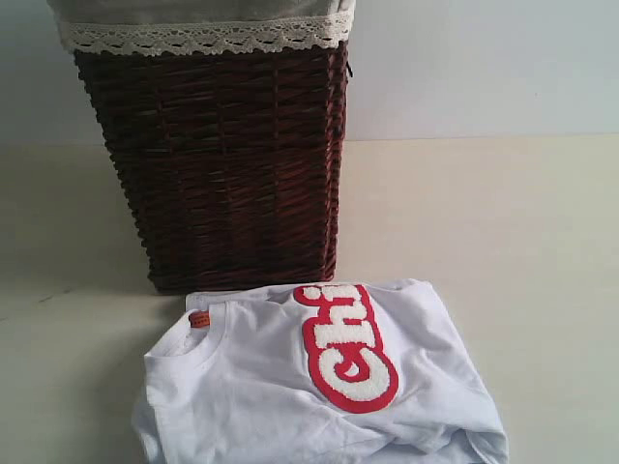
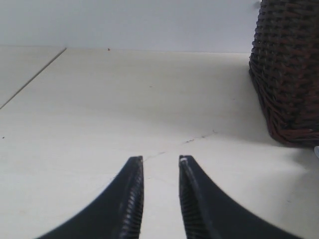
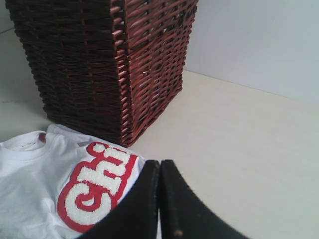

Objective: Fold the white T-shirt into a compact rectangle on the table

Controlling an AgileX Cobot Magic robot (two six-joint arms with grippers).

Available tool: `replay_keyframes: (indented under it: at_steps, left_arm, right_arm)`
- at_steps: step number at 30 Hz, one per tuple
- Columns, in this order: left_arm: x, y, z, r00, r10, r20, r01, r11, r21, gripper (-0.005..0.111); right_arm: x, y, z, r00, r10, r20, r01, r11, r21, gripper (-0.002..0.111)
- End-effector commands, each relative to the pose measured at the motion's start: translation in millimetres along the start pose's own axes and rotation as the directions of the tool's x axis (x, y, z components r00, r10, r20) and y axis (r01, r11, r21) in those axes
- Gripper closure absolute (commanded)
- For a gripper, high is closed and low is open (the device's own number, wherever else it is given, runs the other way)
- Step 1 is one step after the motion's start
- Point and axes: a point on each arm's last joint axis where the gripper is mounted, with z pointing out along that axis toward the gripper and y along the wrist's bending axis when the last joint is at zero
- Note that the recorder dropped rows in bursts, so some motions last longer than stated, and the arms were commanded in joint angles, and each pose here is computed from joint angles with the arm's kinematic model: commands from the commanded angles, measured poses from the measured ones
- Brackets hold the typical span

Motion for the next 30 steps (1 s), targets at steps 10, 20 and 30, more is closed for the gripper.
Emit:
replay_keyframes:
  at_steps: [10, 20, 30]
  left_arm:
    - [0, 0.2, 0, 1.0, 0.007, 0.013, -0.007, 1.0, -0.004, 0.08]
    - [0, 0.2, 0, 1.0, 0.007, 0.013, -0.007, 1.0, -0.004, 0.08]
    - [0, 0.2, 0, 1.0, 0.007, 0.013, -0.007, 1.0, -0.004, 0.08]
  right_arm:
    - [-4, -8, -12, 0.994, -0.05, 0.099, 0.043, 0.997, 0.07, 0.108]
    - [33, -28, -10, 0.973, 0.041, 0.226, -0.109, 0.949, 0.297, 0.108]
    - [94, -34, -7, 0.894, 0.198, 0.402, -0.362, 0.847, 0.389, 0.108]
